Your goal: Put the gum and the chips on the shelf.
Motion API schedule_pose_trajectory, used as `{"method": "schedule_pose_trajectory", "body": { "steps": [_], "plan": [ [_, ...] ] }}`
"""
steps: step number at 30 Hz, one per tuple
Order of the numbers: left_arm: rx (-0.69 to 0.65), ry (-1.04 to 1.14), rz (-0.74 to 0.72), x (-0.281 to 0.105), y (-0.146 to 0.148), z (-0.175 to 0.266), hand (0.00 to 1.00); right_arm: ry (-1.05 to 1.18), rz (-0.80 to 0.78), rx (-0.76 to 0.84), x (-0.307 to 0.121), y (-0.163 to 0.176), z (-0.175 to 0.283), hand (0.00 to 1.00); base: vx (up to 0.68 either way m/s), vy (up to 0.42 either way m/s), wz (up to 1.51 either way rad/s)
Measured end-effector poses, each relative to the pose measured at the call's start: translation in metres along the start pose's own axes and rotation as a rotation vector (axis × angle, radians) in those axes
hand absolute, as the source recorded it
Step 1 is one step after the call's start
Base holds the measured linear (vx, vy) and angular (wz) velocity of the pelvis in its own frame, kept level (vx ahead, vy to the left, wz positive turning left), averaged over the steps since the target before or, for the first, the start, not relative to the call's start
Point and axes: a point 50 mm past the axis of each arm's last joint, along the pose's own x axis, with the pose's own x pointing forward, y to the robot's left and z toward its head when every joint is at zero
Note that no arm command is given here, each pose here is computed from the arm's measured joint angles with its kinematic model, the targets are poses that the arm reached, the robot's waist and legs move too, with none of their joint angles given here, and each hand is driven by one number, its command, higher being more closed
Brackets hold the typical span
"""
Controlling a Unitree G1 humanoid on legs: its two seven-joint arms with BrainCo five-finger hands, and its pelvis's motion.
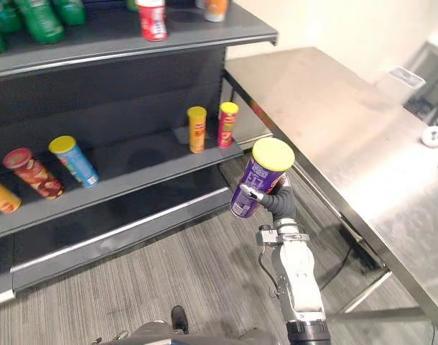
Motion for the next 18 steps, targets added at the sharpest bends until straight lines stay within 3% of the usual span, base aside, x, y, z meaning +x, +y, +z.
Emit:
{"method": "schedule_pose_trajectory", "body": {
  "steps": [7, 12, 18],
  "plan": [
    [0.008, -0.018, 0.037, 0.003, 0.016, 0.008, 0.00, 0.034, -0.066, -0.005, -0.028, -0.012, -0.001, 1.00, 0.11, -0.023, 1.28],
    [-0.052, 0.017, 0.052, 0.000, 0.017, -0.005, 0.00, 0.000, -0.044, 0.025, -0.019, -0.003, 0.003, 1.00, 0.08, -0.136, -0.06],
    [-0.071, 0.016, 0.023, -0.001, 0.007, -0.005, 0.00, 0.023, -0.099, 0.010, -0.024, -0.017, 0.000, 1.00, 0.11, -0.139, 0.04]
  ]
}}
